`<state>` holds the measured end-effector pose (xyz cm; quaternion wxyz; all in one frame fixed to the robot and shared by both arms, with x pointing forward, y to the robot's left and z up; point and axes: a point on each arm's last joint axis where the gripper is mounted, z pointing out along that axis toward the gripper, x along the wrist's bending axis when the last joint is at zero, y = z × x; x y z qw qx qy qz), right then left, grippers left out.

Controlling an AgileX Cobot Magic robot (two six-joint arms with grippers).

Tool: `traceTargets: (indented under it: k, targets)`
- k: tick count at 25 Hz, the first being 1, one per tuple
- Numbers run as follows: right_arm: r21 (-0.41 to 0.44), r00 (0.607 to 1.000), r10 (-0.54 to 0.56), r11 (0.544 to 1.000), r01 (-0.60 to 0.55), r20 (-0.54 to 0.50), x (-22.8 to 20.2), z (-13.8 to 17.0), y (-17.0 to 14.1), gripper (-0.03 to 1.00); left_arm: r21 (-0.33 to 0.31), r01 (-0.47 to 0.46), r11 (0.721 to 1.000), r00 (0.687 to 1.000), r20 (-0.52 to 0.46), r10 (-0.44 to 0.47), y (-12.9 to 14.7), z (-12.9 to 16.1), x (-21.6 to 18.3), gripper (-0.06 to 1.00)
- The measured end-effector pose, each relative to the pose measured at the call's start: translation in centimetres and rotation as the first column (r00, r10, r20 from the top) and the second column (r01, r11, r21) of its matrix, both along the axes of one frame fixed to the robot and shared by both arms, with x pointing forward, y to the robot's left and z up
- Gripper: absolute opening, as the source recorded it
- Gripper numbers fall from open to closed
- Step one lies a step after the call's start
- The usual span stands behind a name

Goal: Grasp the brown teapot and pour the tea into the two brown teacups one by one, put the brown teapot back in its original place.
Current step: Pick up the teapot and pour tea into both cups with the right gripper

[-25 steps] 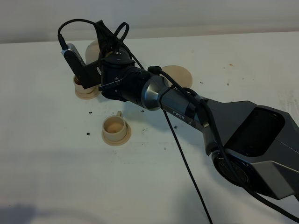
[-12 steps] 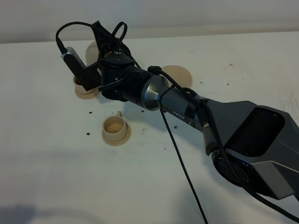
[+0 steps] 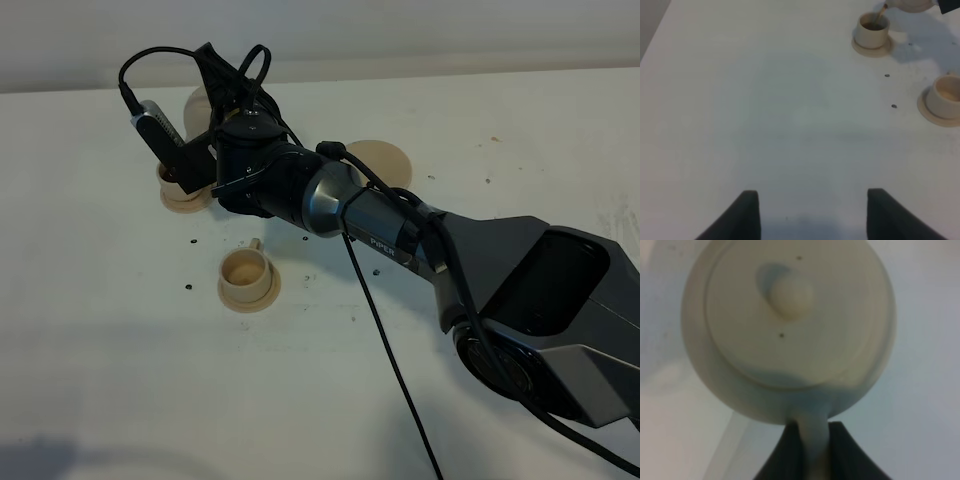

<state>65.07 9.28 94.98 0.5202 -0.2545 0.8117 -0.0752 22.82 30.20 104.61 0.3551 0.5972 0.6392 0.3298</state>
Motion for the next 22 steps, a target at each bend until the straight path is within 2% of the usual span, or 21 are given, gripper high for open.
traceTargets:
  k: [6,11,16,22]
  targets:
    - [0.012,1.000,-0.003,1.000,0.003,-0.014,-0.1,-0.1,0.0,0.12,0.000,0.000,1.000,1.000,0.000,0.000,0.0,0.0,0.0,0.47]
    - [0.083,0.996,-0.032,0.996,0.039,-0.080,-0.3,-0.5,0.1,0.12,0.000,0.000,1.000,1.000,0.000,0.000,0.0,0.0,0.0,0.47]
    - [0.151,0.982,-0.106,0.980,0.130,-0.158,-0.6,-1.0,-0.2,0.12,0.000,0.000,1.000,1.000,0.000,0.000,0.0,0.0,0.0,0.47]
    - [0.223,0.946,-0.200,0.940,0.259,-0.256,-0.9,-1.5,-0.5,0.12,0.000,0.000,1.000,1.000,0.000,0.000,0.0,0.0,0.0,0.47]
